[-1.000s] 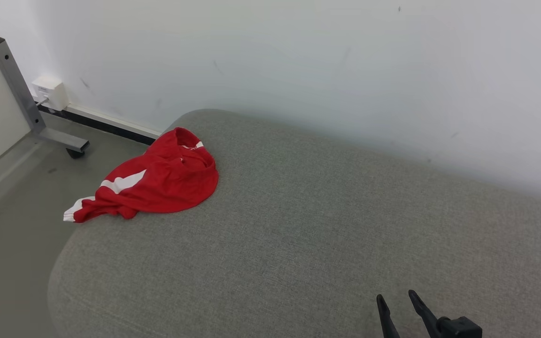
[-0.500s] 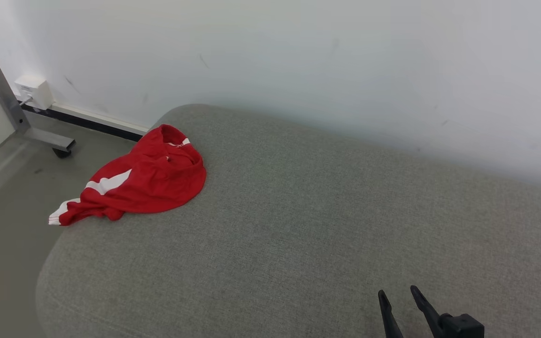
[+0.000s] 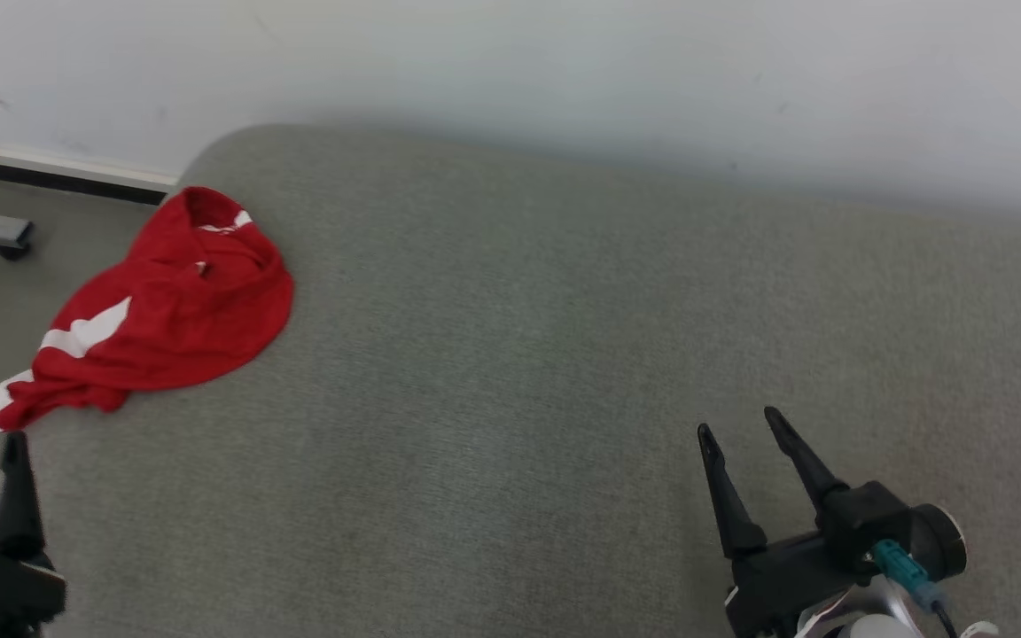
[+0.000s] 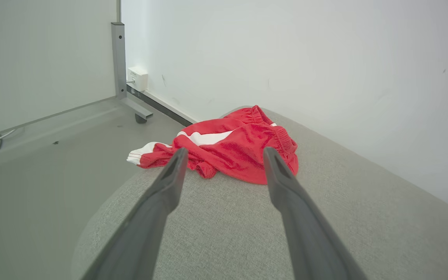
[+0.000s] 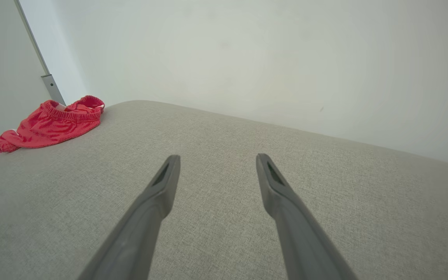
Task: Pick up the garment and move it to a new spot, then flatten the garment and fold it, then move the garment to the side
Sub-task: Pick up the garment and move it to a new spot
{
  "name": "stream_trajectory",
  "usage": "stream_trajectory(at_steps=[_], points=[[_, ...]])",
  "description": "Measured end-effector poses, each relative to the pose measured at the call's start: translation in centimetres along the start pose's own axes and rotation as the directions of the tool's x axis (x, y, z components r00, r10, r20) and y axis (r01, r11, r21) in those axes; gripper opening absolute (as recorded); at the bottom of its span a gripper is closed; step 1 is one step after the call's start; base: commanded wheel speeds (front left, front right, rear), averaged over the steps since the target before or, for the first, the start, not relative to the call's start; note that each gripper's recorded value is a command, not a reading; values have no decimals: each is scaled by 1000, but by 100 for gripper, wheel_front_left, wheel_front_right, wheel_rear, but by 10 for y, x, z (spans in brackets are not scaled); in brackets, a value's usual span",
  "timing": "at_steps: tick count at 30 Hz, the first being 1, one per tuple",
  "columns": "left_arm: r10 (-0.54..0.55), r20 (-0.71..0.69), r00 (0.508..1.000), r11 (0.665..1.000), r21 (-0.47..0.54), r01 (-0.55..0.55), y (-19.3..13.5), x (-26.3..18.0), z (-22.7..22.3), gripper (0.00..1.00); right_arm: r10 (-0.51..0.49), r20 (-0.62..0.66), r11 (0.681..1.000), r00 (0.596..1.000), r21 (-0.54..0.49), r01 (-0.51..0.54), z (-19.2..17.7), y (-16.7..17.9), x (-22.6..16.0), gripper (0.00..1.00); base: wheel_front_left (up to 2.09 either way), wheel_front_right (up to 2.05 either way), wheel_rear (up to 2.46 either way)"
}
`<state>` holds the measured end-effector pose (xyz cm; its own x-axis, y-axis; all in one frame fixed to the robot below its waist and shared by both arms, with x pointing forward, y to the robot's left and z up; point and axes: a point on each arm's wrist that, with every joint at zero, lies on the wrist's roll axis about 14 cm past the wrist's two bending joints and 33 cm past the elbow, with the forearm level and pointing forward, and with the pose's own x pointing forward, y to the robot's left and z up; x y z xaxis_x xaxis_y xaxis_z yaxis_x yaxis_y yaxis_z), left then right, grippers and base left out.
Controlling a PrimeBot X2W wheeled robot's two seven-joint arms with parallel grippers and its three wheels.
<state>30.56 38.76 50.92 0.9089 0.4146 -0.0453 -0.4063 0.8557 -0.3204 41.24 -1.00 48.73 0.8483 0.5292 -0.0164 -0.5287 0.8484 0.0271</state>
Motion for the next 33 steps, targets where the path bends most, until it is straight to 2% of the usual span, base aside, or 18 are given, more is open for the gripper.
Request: stream_trajectory(at_steps=[10, 14, 15, 20, 23, 24, 30, 31, 32, 33], points=[[-38, -109, 993, 997, -71, 31, -20, 103, 10, 100, -119, 2, 993, 993, 14, 119, -6, -54, 3, 100, 0, 0, 0], [-42, -214, 976, 998, -55, 31, -28, 136, -10, 100, -176, -22, 984, 984, 23, 177, -20, -75, -2, 100, 0, 0, 0], [-59, -276, 959, 997, -59, 45, -37, 149, -28, 100, -207, -44, 978, 977, 28, 209, -30, -86, -7, 100, 0, 0, 0], [-76, -416, 906, 996, -72, 51, -56, 171, -74, 100, -267, -103, 961, 958, 38, 272, -55, -105, -21, 100, 0, 0, 0], [-76, -524, 849, 995, -95, 31, -65, 174, -113, 100, -295, -138, 952, 945, 37, 303, -68, -113, -29, 100, 0, 0, 0], [-76, -524, 849, 995, -95, 31, -65, 174, -113, 100, -295, -138, 952, 945, 37, 303, -68, -113, -29, 100, 0, 0, 0], [-18, -632, 775, 997, -72, -36, -66, 176, -157, 100, -346, -168, 935, 923, 23, 355, -77, -128, -43, 100, 0, 0, 0], [-10, -650, 760, 997, -69, -46, -66, 175, -161, 85, -352, -170, 932, 920, 20, 361, -77, -130, -45, 100, 0, 0, 0], [-9, -653, 757, 997, -66, -45, -67, 176, -161, 43, -358, -171, 931, 918, 17, 366, -77, -131, -46, 100, 0, 0, 0], [-6, -653, 757, 997, -61, -44, -67, 176, -160, 6, -360, -172, 930, 917, 17, 368, -76, -132, -47, 100, 0, 0, 0]])
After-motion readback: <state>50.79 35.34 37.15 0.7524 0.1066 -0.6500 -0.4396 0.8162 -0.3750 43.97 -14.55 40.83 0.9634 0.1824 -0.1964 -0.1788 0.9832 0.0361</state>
